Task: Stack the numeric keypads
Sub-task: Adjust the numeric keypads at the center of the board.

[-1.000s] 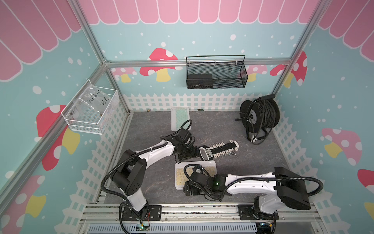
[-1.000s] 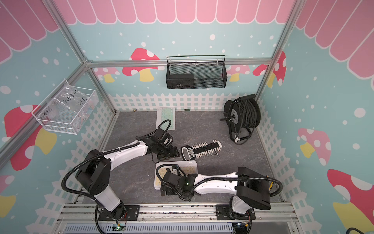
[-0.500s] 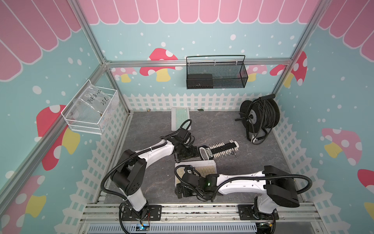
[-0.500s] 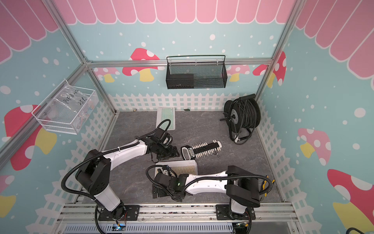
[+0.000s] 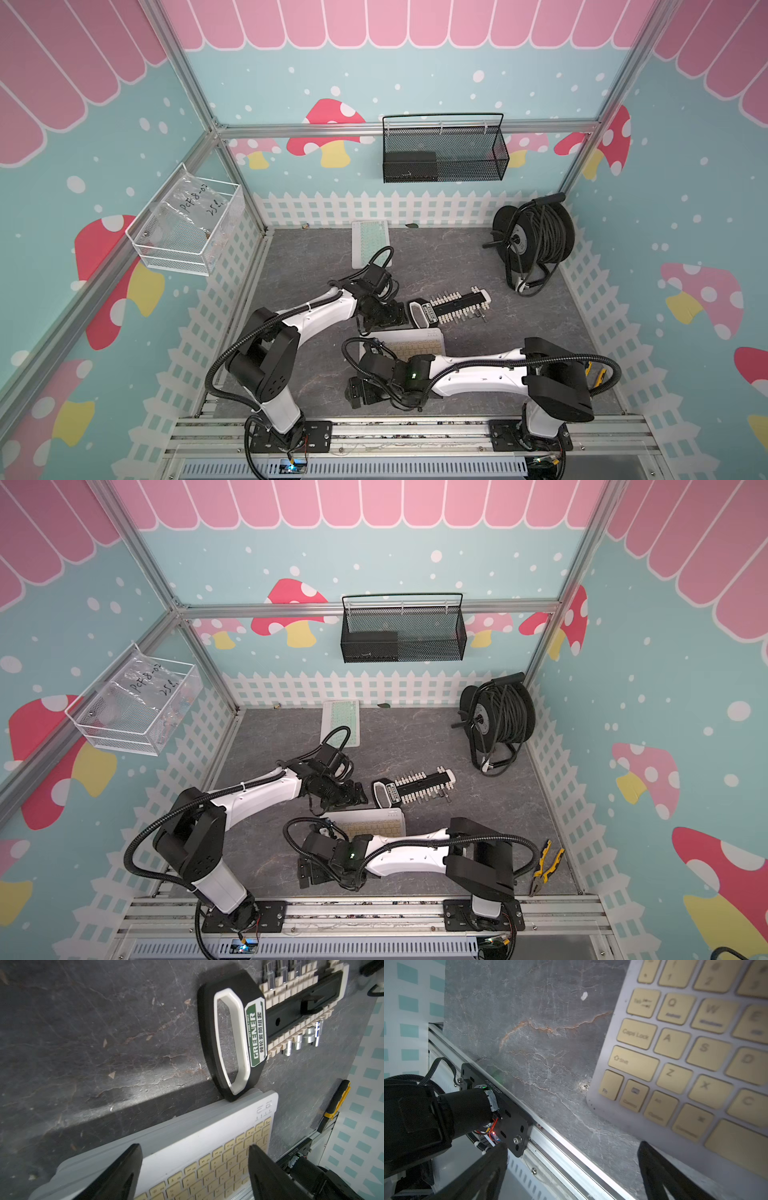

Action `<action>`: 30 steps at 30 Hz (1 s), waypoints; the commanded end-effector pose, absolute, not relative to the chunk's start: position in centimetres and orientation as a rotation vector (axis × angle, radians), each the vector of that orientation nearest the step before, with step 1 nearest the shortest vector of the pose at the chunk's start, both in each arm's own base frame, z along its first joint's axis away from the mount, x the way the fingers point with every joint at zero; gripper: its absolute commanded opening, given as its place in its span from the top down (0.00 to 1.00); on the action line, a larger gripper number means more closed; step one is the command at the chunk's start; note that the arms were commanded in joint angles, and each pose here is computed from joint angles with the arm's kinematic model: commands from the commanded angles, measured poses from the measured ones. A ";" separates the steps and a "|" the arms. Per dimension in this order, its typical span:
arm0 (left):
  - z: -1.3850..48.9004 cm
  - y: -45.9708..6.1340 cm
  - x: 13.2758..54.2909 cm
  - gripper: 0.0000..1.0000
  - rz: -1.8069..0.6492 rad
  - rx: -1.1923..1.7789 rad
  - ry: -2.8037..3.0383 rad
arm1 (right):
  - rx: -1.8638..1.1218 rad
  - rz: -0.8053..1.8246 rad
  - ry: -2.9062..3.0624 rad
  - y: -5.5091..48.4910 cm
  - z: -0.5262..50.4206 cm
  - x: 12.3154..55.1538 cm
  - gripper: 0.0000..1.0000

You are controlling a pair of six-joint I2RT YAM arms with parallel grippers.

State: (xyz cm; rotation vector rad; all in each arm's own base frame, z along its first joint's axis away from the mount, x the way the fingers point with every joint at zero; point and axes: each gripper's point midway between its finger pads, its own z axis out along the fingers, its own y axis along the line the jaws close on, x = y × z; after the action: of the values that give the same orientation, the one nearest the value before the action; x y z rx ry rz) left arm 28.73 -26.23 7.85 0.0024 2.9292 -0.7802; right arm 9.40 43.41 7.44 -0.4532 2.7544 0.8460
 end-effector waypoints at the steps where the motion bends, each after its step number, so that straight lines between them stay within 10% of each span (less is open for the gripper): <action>1: 8.5 -25.9 28.2 0.17 -0.789 0.029 2.924 | -0.496 0.843 2.752 44.0 7.2 9.1 0.00; 15: 8.7 -26.1 27.5 0.18 -0.818 0.062 2.926 | -0.468 0.836 2.644 42.7 11.2 10.5 0.00; 30: 8.7 -27.0 27.6 0.18 -0.757 0.081 2.911 | 0.163 0.634 2.512 25.2 16.7 14.7 0.00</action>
State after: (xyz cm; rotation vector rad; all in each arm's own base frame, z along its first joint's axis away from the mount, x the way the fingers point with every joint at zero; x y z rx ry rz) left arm 27.23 -27.02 8.77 0.0735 2.9188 -0.8040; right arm 14.18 29.72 17.20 0.0073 2.5326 0.7534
